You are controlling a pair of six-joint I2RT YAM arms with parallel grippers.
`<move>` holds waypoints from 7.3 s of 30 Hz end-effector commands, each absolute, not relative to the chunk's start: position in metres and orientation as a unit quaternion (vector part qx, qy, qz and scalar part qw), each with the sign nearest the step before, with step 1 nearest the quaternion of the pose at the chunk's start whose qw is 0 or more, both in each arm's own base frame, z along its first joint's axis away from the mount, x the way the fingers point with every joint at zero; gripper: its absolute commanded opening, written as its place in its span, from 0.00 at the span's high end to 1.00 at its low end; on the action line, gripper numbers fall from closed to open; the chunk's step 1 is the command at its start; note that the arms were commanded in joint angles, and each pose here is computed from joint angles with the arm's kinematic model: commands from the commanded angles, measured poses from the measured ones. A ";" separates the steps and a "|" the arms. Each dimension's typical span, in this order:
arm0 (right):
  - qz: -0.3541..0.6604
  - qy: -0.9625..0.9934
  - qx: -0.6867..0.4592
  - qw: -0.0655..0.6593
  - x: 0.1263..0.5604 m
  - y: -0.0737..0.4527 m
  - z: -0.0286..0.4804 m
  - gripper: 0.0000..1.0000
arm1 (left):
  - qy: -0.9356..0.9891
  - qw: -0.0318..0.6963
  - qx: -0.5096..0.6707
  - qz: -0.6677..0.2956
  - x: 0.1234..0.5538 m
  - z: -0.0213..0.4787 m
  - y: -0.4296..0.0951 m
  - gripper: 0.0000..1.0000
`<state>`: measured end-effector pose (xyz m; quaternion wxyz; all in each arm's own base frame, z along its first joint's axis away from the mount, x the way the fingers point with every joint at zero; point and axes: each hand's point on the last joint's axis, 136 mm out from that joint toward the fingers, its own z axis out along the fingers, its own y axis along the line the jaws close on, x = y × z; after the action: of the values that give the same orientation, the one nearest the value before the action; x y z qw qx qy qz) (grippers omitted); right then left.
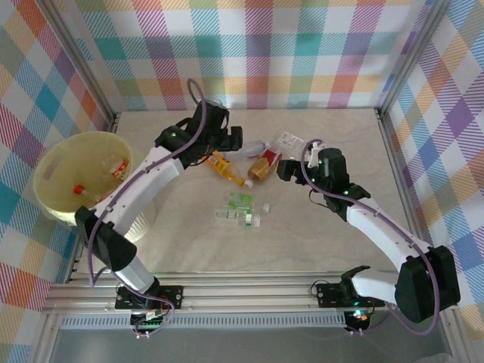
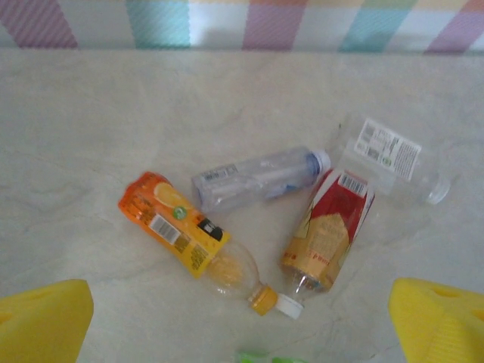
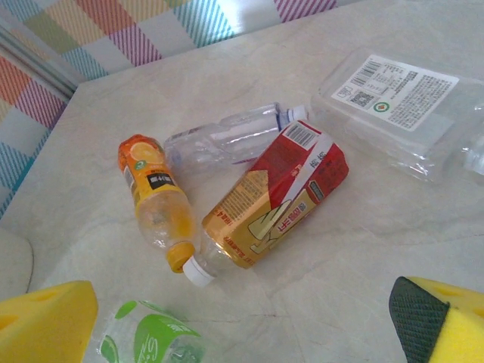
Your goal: Put the plastic bottles in the bin
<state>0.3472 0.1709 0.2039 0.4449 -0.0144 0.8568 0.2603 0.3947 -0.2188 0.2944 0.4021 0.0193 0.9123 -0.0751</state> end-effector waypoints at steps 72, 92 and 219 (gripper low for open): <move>0.320 0.814 -0.133 0.466 0.298 0.188 0.235 0.00 | 0.813 0.461 -0.294 -0.201 0.519 0.184 -0.146 0.47; 0.397 0.786 -0.183 0.438 0.287 0.220 0.245 0.00 | 0.726 0.629 -0.104 -0.255 0.429 0.398 -0.147 0.46; 0.304 0.775 -0.488 0.263 0.194 0.302 0.111 0.01 | 0.832 0.482 -0.142 -0.235 0.370 0.316 -0.189 0.00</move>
<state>0.1961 0.2877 0.1121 0.2639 -0.4334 0.8013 0.3169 0.3742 -0.1979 0.3107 0.4681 -0.1263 0.8401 -0.2433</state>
